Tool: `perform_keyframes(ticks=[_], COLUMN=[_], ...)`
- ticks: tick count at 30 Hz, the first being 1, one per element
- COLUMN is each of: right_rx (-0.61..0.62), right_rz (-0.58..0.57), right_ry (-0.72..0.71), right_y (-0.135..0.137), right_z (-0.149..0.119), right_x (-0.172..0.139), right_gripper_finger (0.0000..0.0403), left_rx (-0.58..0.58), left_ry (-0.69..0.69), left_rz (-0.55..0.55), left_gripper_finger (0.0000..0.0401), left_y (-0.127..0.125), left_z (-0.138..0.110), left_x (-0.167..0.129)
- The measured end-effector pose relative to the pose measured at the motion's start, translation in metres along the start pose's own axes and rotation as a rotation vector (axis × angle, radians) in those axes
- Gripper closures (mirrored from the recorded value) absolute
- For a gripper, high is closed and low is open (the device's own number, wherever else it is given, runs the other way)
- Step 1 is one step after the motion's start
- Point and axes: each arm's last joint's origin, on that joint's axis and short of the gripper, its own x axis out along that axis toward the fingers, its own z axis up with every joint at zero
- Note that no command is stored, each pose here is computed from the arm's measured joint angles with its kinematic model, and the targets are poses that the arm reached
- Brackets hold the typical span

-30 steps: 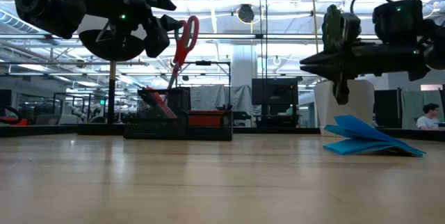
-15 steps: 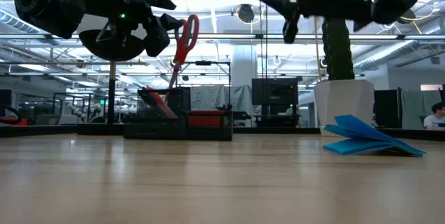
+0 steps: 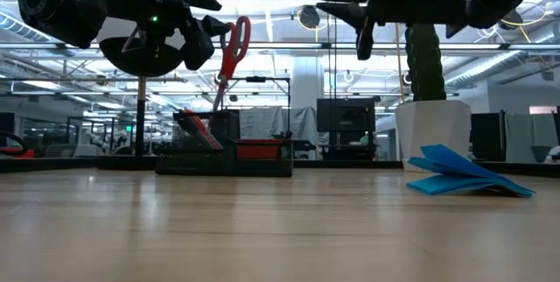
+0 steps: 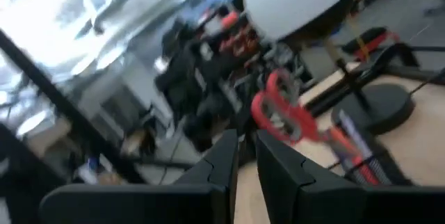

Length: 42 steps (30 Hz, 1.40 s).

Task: Pick and place office supplies into organizer
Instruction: Put the red scissors into the black desk organizer

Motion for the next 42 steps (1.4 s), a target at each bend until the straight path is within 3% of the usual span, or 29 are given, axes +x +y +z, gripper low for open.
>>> perform_keyframes(ticks=[6,11,17,24,28,34,42], right_rx=[-0.107,-0.323,-0.514,-0.592,-0.6,-0.594,-0.587], right_rz=[-0.035,-0.036,-0.156,-0.205,-0.203,-0.207,-0.199], right_ry=[0.127,0.208,0.198,0.17,0.172,0.183,0.185], right_y=[0.0,0.008,0.014,0.017,0.017,0.011,0.008], right_z=[-0.01,-0.01,-0.007,-0.003,-0.003,-0.009,-0.013], right_x=[0.019,0.046,0.067,0.07,0.07,0.081,0.123], right_gripper_finger=[0.0355,0.0355,0.0321,0.0207,0.0166,0.0162,0.0167], left_rx=[-0.002,0.0,0.0,0.0,0.0,0.0,-0.006], left_ry=[-0.001,-0.009,-0.016,-0.017,-0.016,-0.017,-0.016], left_rz=[-0.002,-0.002,-0.003,-0.004,-0.004,-0.004,-0.006], left_gripper_finger=[0.0189,0.0189,0.0189,0.0189,0.0189,0.0189,0.0189], left_y=[0.0,0.0,0.0,0.0,0.0,0.0,-0.001], left_z=[0.0,0.0,0.001,0.001,0.001,0.001,0.001], left_x=[0.0,0.0,0.001,0.001,0.001,0.001,0.001])
